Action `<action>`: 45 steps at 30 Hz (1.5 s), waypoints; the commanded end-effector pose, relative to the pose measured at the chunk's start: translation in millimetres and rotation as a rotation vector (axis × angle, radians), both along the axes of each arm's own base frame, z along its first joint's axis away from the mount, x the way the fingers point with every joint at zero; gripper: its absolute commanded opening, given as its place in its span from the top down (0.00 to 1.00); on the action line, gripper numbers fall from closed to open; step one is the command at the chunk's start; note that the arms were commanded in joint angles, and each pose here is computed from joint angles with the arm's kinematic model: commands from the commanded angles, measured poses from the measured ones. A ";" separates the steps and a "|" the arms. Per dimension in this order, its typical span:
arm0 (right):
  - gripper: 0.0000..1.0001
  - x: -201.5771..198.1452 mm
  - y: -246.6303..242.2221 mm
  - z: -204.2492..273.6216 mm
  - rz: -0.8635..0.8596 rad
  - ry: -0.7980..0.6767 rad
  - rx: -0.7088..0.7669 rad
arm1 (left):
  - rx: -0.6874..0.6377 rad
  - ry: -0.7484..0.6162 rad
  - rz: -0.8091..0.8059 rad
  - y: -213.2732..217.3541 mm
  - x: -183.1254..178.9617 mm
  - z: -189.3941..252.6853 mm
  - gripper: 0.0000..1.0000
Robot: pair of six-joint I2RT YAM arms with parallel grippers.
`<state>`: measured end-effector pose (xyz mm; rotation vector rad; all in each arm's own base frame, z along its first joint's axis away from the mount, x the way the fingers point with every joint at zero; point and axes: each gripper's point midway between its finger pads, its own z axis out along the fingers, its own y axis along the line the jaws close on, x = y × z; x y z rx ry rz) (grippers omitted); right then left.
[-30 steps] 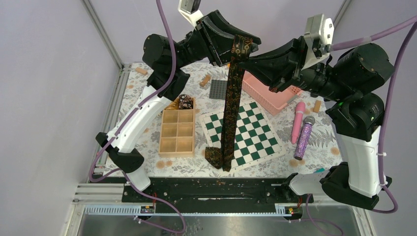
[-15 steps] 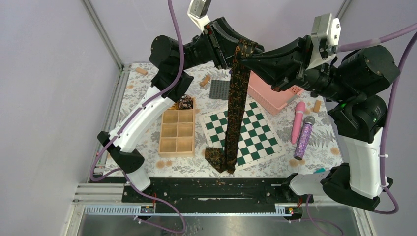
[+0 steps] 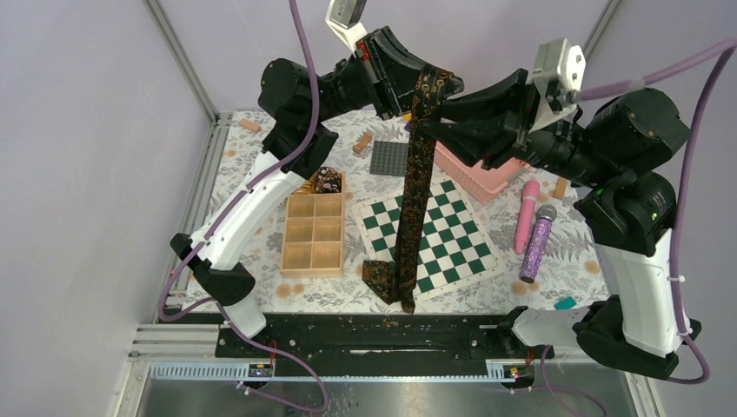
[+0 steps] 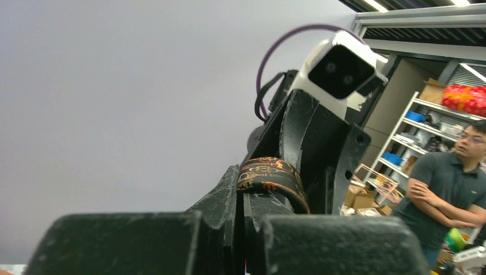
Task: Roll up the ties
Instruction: Flatten out the tie at the center of the board.
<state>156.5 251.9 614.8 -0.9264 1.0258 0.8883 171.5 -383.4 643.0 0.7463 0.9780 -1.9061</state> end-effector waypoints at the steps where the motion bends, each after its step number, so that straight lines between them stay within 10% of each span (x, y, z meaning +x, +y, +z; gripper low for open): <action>1: 0.55 -4.4 -20.2 13.9 -0.071 -0.059 0.064 | -0.058 -0.093 0.088 27.2 -16.0 35.3 1.00; 18: 0.14 22.4 -4.2 -124.7 -0.107 0.158 -0.100 | -0.071 -0.077 0.290 61.6 7.1 64.1 1.00; 32: 0.14 22.3 25.0 -188.7 0.059 0.250 -0.237 | -0.083 -0.099 0.273 75.1 -1.8 71.2 1.00; 45: 0.35 19.7 45.7 -247.6 0.178 0.358 -0.243 | -0.097 -0.094 0.259 77.7 1.1 72.9 1.00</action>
